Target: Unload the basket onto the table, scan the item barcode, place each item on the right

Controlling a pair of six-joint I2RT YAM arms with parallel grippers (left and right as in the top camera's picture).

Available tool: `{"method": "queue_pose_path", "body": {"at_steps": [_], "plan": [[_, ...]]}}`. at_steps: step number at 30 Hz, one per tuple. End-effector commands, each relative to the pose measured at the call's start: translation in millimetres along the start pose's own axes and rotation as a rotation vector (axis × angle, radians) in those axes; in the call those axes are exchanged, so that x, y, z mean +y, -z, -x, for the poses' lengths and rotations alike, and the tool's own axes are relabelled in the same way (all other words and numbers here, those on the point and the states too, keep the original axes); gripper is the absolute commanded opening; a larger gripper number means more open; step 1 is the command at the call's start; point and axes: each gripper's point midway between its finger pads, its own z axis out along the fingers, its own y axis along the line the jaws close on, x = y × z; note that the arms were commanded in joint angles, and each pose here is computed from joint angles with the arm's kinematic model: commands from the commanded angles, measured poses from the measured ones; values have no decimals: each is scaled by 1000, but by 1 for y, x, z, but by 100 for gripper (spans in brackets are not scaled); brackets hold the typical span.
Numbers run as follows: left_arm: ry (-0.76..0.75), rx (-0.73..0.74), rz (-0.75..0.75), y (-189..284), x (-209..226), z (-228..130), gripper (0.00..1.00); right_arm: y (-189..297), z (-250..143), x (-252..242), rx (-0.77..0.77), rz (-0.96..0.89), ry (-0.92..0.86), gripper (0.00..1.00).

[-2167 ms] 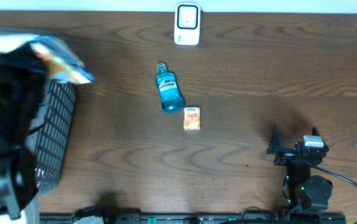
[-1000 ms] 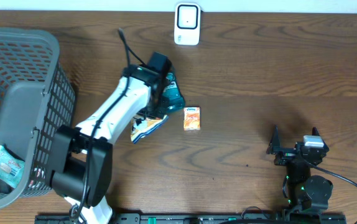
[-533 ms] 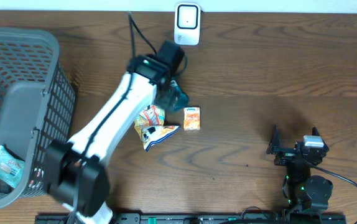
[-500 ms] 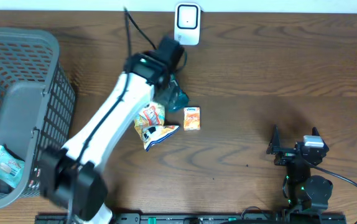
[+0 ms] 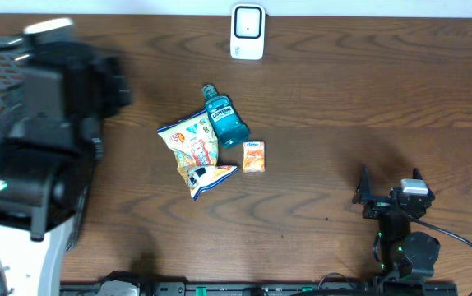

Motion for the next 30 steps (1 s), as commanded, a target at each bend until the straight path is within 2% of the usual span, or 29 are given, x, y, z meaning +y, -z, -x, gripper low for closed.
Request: {"method": "queue_pose_path", "body": {"at_steps": [1,4,7,14,20,25,30], "plan": [[261,41,229,-14,67,-9,97,0,-2,-1,6,-5,7,99],[333,134,396,-24,117,-32,98,0,-2,-1,6,-5,7,99],[412,281,471,-33,145,-67,98,0,-2,-1,6,-5,7,99],[596,517,514,-66,183,-131,98,0,-2,-1,6,-5,7,99],[766,692,509,-76,200,-186,98,0,-2,-1,6,-5,7,99],[738,802,524,-78,212,-228,98,0,-2,-1,6,-5,7,99],[750,841,538,-88,216,-263,98,0,-2,-1,6,-5,7,99]]}}
